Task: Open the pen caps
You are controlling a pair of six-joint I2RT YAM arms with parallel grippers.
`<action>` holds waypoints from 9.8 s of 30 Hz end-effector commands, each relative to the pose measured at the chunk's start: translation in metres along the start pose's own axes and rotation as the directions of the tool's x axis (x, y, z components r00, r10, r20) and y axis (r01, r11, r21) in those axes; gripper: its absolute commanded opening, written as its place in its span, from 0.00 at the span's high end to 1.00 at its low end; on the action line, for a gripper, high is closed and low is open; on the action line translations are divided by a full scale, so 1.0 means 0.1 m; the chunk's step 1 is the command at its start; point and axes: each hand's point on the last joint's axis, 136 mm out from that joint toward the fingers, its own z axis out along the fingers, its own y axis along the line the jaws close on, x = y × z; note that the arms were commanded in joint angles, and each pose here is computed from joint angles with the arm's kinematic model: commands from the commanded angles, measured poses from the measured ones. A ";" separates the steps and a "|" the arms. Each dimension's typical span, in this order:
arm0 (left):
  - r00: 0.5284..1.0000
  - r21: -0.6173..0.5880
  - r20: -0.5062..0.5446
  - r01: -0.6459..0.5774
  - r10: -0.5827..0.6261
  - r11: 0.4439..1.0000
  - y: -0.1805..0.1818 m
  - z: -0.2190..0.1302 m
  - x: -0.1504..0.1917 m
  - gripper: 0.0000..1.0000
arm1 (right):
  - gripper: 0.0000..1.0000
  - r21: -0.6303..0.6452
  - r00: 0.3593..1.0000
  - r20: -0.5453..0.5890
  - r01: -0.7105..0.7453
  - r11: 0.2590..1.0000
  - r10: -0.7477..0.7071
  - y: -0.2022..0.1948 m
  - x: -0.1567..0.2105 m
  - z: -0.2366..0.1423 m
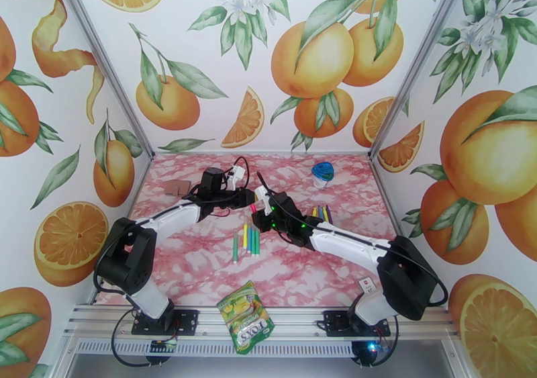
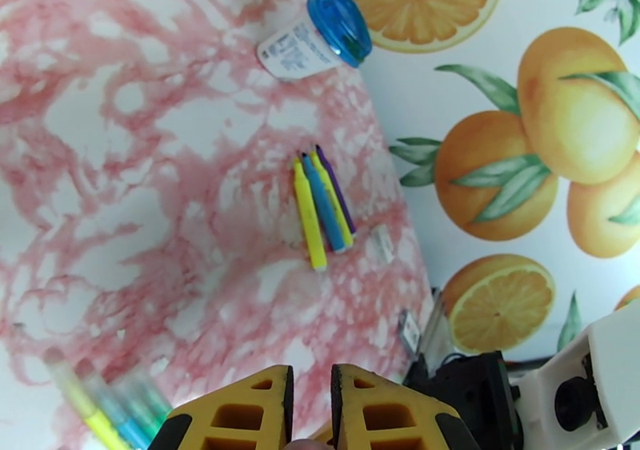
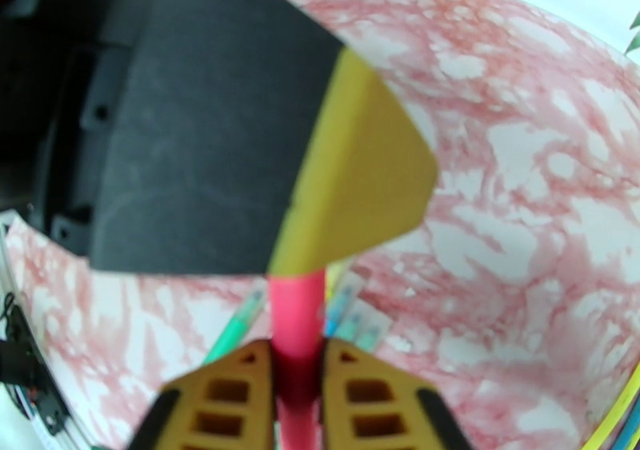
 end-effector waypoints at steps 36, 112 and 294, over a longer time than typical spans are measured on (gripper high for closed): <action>0.991 -0.127 0.122 0.062 -0.047 0.990 0.21 -0.10 -0.42 1.00 | 0.94 -0.047 0.999 -0.018 0.049 0.998 -0.050 0.03 0.25 0.06; 0.979 -0.679 -0.202 -0.158 0.025 0.717 0.96 -0.88 0.10 1.00 | 1.00 0.461 0.976 0.057 -0.211 0.862 0.208 -1.33 0.31 -0.24; 0.993 -0.682 0.111 0.039 0.051 0.730 1.26 -1.54 0.08 0.22 | 0.58 0.180 0.867 -0.463 -0.111 0.977 0.184 -0.31 1.10 0.54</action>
